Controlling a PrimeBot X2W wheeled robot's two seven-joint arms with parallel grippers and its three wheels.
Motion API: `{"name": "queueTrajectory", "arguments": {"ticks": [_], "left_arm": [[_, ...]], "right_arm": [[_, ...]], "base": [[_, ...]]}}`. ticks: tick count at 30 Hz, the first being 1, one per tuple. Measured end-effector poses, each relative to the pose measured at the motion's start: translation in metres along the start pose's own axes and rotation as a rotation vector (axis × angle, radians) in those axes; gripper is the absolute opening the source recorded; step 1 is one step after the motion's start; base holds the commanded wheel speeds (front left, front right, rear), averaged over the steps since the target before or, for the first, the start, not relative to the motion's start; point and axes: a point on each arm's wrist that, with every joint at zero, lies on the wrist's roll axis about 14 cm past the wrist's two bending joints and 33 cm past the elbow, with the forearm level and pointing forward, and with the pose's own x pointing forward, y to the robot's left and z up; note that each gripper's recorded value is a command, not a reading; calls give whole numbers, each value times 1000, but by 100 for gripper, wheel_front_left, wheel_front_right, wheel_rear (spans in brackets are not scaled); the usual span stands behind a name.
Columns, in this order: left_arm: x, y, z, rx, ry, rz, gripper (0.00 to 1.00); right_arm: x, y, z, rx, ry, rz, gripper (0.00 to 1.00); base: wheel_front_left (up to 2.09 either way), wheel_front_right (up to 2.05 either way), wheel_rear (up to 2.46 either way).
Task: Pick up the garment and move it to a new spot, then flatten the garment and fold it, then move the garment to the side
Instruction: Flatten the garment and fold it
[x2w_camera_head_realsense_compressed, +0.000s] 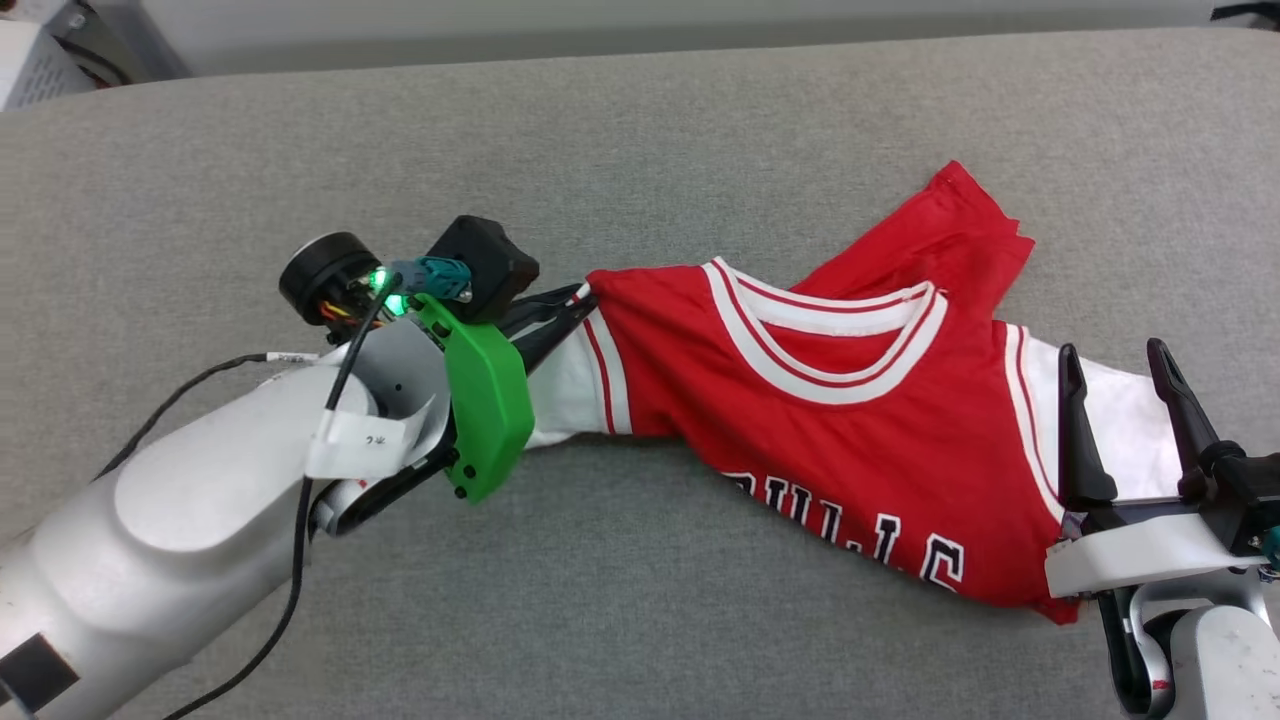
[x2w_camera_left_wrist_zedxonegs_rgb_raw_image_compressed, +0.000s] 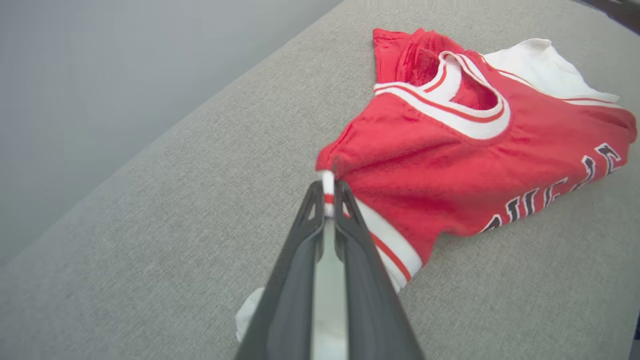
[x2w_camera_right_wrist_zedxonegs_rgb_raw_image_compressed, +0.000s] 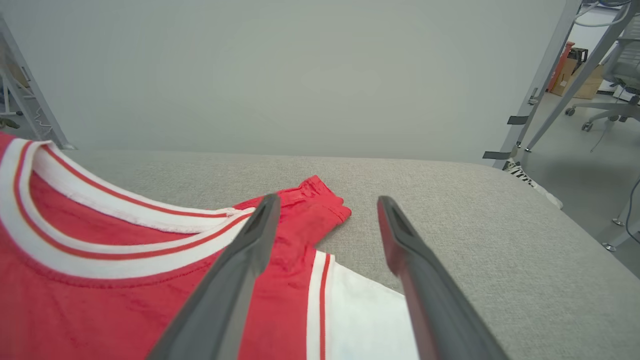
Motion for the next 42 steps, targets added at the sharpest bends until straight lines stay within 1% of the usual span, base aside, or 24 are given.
{"name": "queueTrajectory", "arguments": {"ticks": [4,9,15,17,20,25,29,30,35,39,42], "left_arm": [[-23,12,20,33,-49,74,0],[-32,21,38,72,-83,107,0],[-15,31,53,112,-87,94,0],[-5,41,56,145,-75,98,0],[14,55,58,160,-52,99,0],[53,82,43,149,10,103,0],[87,94,20,123,61,93,0],[94,95,14,128,71,91,0],[130,96,-22,69,106,77,0],[146,98,-46,27,117,89,0],[155,91,-65,-4,141,81,0]], "right_arm": [[4,9,7,8,-23,27,100],[6,13,9,10,-32,38,100],[7,5,4,1,-17,16,100],[9,2,1,-3,-10,8,100],[15,-2,0,-4,-13,-5,100],[25,-7,-5,-16,-9,-16,100],[31,-15,-13,-32,7,-34,100],[31,-16,-14,-34,11,-37,100],[33,-26,-24,-40,35,-63,100],[31,-32,-30,-53,53,-78,100],[29,-37,-32,-62,65,-90,100]], "base": [[0,0,0],[0,0,0],[0,0,0],[0,0,0],[0,0,0],[0,0,0],[0,0,0],[0,0,0],[0,0,0],[0,0,0],[0,0,0]]}}
